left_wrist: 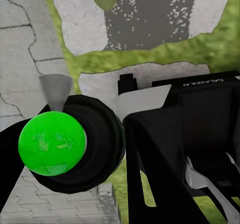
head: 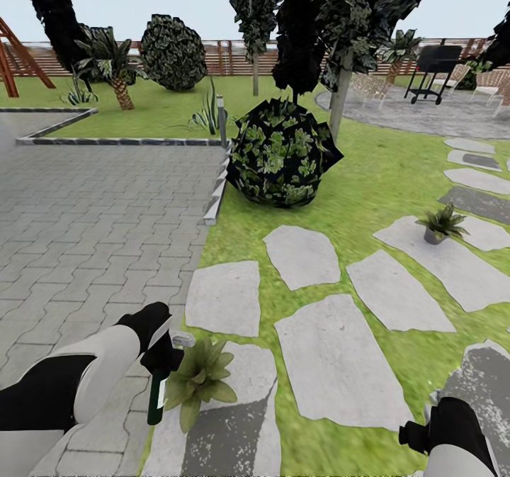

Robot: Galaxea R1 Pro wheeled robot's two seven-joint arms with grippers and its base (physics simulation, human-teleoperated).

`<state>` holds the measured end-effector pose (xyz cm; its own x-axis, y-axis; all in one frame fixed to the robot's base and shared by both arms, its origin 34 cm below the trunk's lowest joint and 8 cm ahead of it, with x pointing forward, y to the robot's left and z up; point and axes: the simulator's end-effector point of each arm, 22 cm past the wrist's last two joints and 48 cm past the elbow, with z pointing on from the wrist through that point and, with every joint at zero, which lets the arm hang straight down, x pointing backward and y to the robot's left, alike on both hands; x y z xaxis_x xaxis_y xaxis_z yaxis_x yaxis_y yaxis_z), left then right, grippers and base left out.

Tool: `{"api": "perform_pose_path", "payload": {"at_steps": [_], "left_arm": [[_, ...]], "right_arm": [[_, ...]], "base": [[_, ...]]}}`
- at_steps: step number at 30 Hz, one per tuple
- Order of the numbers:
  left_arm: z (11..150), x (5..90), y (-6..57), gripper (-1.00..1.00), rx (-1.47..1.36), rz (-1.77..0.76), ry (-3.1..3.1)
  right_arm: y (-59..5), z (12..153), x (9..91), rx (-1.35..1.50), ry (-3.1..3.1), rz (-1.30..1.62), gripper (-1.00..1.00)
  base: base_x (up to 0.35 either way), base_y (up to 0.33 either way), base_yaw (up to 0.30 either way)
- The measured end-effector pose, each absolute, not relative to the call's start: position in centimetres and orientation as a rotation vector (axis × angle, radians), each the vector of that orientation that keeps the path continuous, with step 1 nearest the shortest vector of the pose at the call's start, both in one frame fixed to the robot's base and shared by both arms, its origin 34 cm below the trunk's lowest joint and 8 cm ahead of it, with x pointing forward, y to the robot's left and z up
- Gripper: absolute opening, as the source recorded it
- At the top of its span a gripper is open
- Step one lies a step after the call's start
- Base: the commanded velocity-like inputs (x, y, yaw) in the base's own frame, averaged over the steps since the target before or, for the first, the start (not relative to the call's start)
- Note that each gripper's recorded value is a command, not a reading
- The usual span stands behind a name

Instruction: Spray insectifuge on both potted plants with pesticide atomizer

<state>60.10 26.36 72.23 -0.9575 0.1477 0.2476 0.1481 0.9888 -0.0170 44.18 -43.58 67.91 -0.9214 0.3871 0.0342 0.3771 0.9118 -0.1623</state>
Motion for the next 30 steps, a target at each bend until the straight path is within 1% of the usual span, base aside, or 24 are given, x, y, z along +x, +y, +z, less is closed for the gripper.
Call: {"api": "perform_pose_path", "payload": {"at_steps": [21,30], "left_arm": [[70.6,59.3,26.3,-1.00,-0.215,0.002,-2.849],[70.1,59.0,26.3,-1.00,-0.205,0.012,-2.840]], "right_arm": [[-43.8,67.1,43.4,-0.597,-2.977,0.250,1.00],[-43.6,66.9,44.2,-0.516,-2.987,0.272,1.00]], "base": [[0.000,0.000,0.000],[0.018,0.000,0.000]]}}
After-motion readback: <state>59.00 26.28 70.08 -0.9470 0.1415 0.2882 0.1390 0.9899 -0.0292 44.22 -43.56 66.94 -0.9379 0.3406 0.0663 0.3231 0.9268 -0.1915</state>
